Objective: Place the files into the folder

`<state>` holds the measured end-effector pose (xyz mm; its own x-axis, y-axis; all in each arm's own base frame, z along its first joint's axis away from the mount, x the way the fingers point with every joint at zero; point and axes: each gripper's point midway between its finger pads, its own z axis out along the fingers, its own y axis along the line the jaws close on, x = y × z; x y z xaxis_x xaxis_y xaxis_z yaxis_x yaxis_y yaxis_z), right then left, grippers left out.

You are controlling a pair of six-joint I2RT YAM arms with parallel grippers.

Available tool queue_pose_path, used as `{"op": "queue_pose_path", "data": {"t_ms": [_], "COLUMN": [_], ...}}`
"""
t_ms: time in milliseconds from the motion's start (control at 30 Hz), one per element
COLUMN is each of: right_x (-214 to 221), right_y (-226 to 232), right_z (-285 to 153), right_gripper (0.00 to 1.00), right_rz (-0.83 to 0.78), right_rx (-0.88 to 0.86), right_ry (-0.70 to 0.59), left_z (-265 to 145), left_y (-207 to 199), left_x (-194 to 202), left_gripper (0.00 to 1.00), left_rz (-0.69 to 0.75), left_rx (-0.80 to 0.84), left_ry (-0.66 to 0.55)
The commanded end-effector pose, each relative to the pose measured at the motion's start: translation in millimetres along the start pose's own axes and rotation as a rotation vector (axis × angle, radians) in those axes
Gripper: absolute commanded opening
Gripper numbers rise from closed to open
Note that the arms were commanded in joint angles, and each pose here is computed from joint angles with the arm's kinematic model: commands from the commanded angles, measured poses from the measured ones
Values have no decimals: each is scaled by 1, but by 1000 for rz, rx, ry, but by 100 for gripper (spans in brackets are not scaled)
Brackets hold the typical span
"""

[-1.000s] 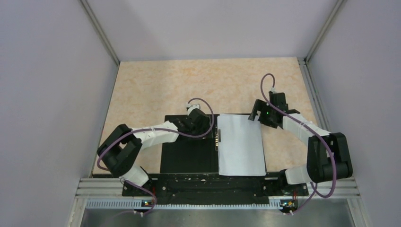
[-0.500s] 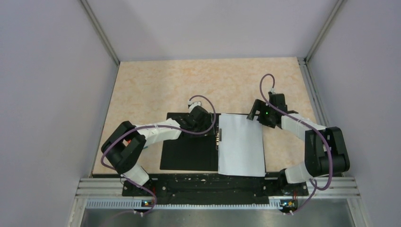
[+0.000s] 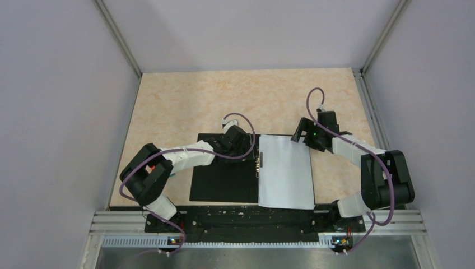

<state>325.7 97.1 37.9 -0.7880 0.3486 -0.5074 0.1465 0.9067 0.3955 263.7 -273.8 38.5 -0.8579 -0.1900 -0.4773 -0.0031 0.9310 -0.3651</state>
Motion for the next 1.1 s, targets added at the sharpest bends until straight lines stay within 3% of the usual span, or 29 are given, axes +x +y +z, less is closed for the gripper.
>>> {"op": "queue_pose_path", "data": {"t_ms": [0,167,500,1067], "right_x": [0,-2,-19,83], "right_y": [9,18,4,-26], "right_z": [-4,-3,-34,-82], "right_gripper": [96,96,97,99], "right_rz": [-8,-39,-45,123], "right_rx": [-20,-45,111,168], "right_ry": [5,24,4,87], "left_z": [2,-1,-33,-71], "left_y": [3,1,-10,11], "left_x": [-2,-4,-24,1], "left_gripper": [98,98,98,98], "left_rz": [-22,-26,-12,-38], "left_rx": [-13,-10,36,109], "left_ry": [-4,-13,-69,-61]}}
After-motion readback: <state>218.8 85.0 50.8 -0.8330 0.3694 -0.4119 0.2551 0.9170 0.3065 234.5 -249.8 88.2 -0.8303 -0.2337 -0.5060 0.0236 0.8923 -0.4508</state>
